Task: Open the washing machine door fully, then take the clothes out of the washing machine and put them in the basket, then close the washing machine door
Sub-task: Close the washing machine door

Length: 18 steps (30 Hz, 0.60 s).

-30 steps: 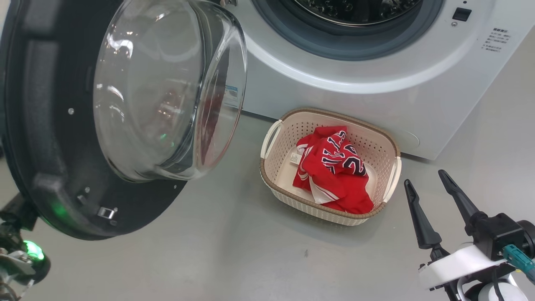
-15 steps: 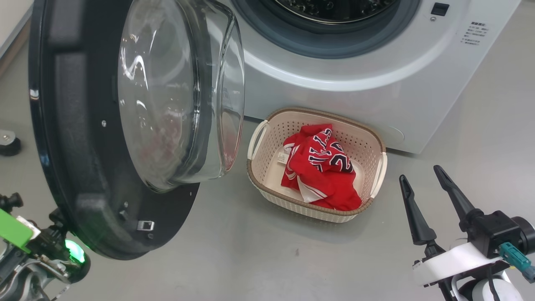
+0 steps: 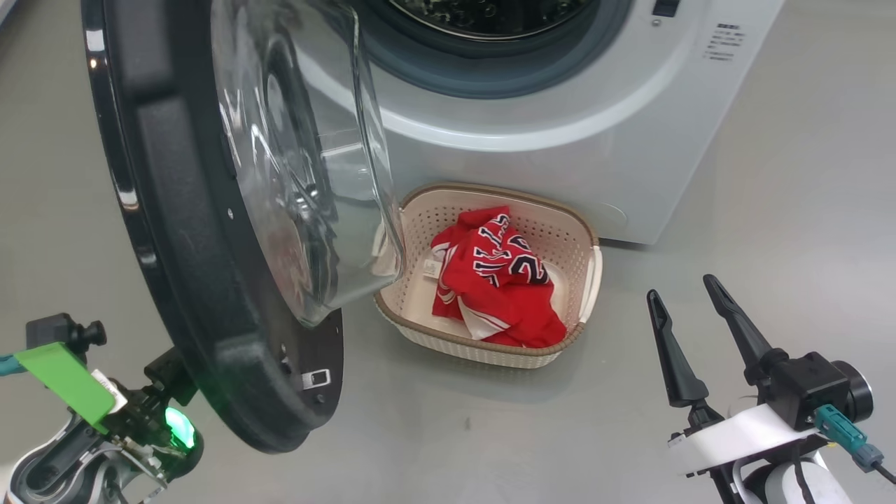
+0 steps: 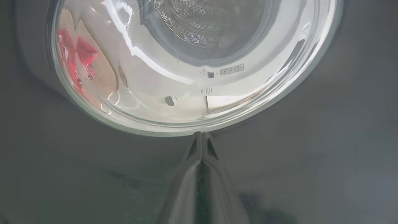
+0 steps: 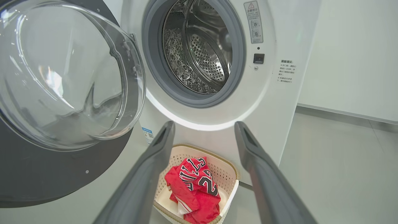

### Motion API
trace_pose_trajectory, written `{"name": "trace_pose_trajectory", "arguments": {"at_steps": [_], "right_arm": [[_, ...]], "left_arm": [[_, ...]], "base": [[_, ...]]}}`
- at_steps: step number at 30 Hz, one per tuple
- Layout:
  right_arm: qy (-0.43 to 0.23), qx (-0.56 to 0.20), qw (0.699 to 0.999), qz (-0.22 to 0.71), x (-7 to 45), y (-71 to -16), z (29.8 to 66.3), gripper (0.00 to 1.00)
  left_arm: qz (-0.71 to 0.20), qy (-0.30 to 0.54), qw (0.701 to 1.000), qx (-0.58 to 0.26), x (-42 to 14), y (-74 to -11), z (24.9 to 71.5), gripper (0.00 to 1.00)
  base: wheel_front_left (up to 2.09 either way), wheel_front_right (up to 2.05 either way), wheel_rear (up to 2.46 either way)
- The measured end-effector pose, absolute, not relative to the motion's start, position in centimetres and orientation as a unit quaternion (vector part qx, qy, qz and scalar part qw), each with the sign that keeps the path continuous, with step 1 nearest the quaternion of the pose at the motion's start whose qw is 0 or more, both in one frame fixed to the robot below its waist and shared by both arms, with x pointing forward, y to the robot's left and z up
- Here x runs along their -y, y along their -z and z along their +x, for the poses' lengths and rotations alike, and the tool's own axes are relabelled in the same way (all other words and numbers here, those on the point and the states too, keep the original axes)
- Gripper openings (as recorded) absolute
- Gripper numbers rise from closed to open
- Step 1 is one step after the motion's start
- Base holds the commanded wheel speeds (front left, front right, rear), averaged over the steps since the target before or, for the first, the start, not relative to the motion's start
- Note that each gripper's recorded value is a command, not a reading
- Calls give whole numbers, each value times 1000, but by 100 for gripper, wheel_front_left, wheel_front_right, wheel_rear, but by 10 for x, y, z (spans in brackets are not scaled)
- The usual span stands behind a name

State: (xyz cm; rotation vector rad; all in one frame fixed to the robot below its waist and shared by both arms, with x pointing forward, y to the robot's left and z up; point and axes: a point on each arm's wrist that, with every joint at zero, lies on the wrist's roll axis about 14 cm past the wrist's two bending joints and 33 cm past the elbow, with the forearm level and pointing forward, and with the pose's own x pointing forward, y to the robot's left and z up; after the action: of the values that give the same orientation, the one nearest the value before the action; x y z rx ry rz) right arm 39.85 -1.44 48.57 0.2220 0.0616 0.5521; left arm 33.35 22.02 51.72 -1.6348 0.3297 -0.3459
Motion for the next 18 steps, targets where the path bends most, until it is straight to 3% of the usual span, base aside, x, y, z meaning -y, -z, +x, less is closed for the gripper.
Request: {"name": "trace_pose_trajectory", "arguments": {"at_steps": [12, 18], "right_arm": [[-219, -21, 968, 123, 41, -486, 396, 100], [-184, -19, 974, 127, 62, -484, 394, 100]], "left_arm": [[-722, 218, 623, -207, -161, -512, 355, 0], [-707, 240, 622, -235, -138, -507, 371, 0]], "base": [[0, 0, 0], [0, 0, 0]]}}
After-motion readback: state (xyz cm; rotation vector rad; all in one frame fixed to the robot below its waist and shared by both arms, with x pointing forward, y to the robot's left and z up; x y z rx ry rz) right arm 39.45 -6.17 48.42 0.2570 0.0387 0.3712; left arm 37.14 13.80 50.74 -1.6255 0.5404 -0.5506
